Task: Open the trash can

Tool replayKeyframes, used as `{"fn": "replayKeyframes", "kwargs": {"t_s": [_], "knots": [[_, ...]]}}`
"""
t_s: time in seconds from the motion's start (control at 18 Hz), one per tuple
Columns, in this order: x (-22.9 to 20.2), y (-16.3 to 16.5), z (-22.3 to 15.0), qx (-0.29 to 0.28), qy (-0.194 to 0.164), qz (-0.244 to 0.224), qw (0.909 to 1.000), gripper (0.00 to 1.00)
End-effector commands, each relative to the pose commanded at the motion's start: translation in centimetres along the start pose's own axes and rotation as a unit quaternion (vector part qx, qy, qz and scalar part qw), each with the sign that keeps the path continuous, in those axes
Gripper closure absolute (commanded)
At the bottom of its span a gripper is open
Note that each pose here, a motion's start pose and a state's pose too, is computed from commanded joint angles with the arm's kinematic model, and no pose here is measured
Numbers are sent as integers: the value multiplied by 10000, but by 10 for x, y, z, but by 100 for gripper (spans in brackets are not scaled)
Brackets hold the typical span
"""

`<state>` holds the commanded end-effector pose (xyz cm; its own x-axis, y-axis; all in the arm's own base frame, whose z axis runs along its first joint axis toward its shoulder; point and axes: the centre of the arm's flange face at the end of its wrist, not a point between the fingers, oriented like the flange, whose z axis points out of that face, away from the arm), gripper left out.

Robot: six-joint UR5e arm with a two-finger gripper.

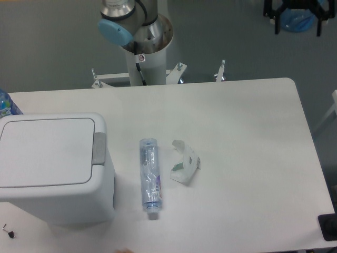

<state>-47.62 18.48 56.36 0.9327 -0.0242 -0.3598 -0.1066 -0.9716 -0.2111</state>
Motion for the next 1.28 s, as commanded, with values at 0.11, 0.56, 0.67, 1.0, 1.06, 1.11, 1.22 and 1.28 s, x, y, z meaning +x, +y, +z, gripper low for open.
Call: {"fn": "replayKeyframes", "kwargs": {"t_s": [0.11,0.56,0.67,1.0,1.06,1.11,1.22,1.28], "knots": [[1,-1,1,2,9,-2,10000,0],[7,-60,16,235,-10,-947,9952,0],[7,-80,18,331,-24,-1442,9890,0],[30,-134,27,559,156,-1978,9785,0],[36,-145,30,578,224,-2045,9769,0],[41,-154,31,597,276,-2167,9740,0],[51,-176,33,713,323,-2426,9670,0],[57,-188,34,775,347,-2547,9633,0]]}}
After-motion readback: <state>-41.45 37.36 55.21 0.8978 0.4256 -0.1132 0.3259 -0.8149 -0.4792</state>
